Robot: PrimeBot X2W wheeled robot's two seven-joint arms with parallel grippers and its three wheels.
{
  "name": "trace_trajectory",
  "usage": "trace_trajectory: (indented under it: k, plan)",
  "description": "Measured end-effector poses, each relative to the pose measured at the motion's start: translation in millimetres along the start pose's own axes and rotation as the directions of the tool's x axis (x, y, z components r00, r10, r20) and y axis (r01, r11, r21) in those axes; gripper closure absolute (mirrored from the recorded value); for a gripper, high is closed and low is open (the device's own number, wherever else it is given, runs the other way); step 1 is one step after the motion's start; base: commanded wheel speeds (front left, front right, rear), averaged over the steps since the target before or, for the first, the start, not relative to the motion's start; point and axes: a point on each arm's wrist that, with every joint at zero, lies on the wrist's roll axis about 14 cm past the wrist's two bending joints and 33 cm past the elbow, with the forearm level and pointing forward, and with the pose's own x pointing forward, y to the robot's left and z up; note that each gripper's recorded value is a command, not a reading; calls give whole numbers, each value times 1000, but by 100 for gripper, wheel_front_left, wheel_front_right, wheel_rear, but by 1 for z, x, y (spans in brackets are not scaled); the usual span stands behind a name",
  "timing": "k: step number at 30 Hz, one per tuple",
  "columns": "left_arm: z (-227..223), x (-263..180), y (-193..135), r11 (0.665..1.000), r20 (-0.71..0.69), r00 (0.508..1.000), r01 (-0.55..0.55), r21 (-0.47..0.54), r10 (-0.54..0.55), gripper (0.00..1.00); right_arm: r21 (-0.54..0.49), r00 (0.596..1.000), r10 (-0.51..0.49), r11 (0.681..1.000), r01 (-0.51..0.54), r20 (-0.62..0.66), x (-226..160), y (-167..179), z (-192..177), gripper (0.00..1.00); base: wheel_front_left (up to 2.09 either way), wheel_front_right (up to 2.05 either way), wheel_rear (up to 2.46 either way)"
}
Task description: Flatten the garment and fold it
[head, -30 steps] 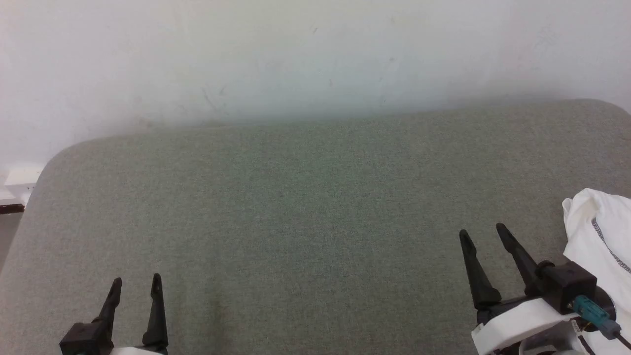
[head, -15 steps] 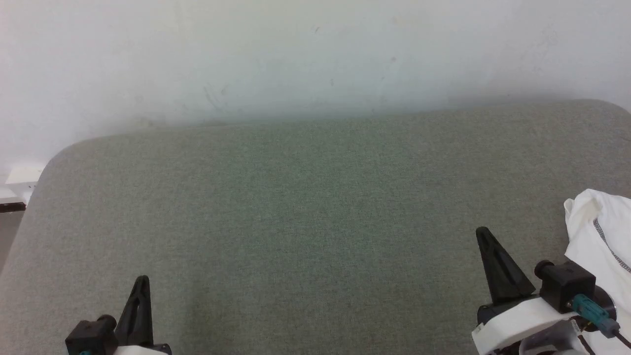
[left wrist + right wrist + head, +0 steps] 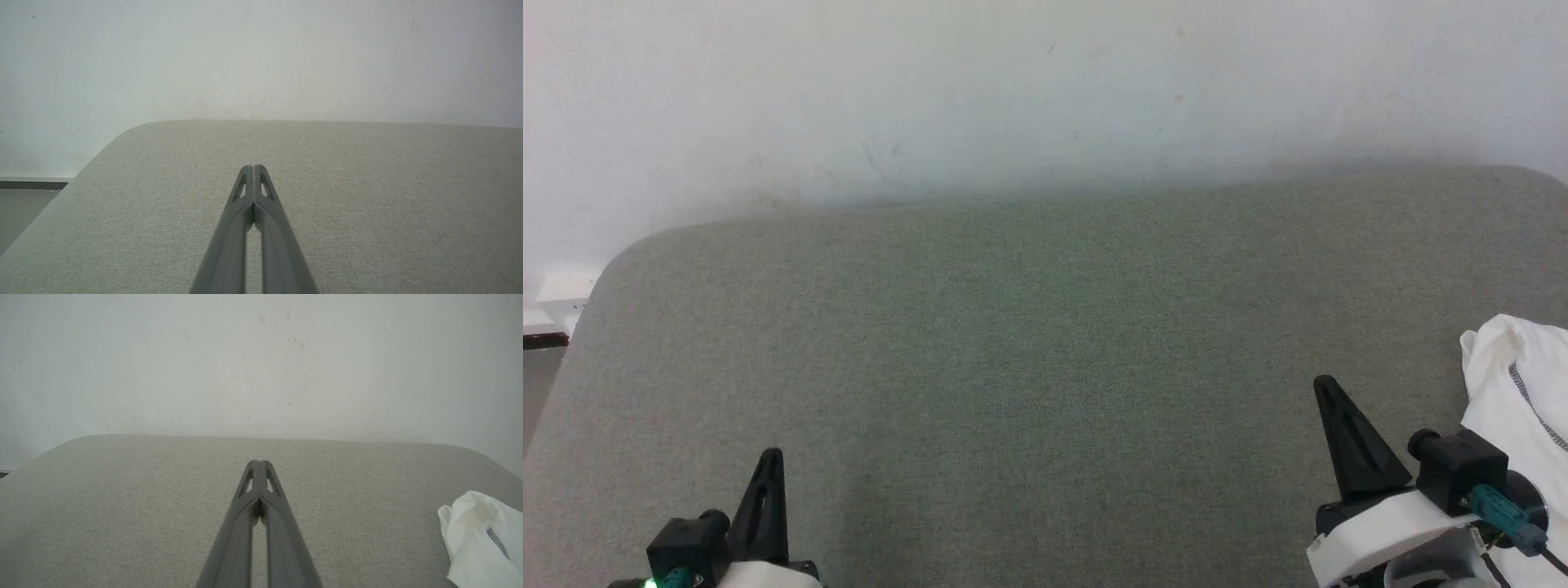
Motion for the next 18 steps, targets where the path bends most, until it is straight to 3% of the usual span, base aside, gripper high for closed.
trace_trajectory:
  k: [18]
  plan:
    - [4, 4, -7, 1000, -4, 1000, 12, 6, -12, 100, -17, 1000, -1, 1000, 1, -11, 2, -1, -1, 100, 0, 0, 0]
